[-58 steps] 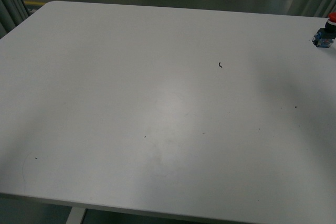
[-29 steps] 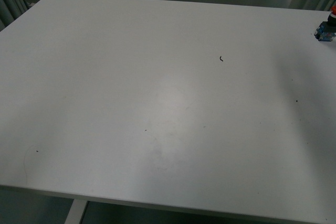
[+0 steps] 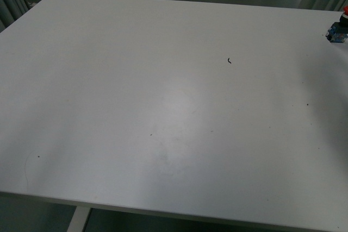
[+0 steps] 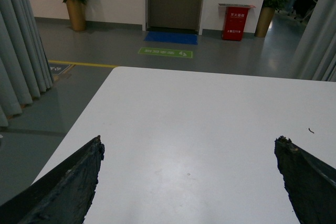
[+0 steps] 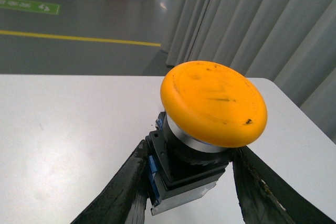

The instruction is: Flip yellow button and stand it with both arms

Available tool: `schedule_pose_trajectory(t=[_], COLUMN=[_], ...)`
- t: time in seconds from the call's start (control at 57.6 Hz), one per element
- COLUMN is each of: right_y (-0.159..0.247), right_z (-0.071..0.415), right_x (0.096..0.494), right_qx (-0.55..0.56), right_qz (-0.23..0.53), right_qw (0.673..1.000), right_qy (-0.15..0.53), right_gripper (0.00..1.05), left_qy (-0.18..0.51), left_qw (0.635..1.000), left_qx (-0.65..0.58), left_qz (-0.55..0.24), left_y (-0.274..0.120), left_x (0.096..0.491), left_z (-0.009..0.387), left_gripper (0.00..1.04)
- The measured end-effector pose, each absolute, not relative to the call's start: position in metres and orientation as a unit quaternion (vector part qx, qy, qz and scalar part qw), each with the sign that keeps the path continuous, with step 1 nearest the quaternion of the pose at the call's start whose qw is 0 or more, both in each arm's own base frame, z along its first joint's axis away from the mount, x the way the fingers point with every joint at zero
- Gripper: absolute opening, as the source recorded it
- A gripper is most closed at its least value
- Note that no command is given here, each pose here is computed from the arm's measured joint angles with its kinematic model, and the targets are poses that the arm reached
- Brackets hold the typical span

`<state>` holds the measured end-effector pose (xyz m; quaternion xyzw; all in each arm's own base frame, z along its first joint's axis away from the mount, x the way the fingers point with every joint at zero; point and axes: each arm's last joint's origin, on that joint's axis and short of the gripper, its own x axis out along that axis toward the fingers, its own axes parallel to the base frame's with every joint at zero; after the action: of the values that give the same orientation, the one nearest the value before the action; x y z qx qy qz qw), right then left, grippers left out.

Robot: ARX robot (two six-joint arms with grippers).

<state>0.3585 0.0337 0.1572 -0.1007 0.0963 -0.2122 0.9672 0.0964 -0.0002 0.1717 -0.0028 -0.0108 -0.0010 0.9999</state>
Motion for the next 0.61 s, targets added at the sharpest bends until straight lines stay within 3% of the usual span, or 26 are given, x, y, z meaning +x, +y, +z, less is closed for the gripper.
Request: schedule_pose_trajectory(t=[0.33, 0.608], right_y=[-0.012, -0.026], right_z=[0.124, 0.101], right_x=[0.387, 0.401], right_qx=[-0.104, -0.066], right_qz=[-0.243, -0.244], right_qw=[0.951, 0.945], right_qy=[0.161, 0.206], right_gripper=[0.39, 0.39], left_qy=[-0.011, -0.011], left_qw=[1.0, 1.0], left_qx=[-0.003, -0.003], left_qz=[-0.001, -0.001], left_y=[0.0, 0.0], left_x=[0.096, 0.096], left_z=[0.172, 0.172], left_gripper=[0.98, 0.98])
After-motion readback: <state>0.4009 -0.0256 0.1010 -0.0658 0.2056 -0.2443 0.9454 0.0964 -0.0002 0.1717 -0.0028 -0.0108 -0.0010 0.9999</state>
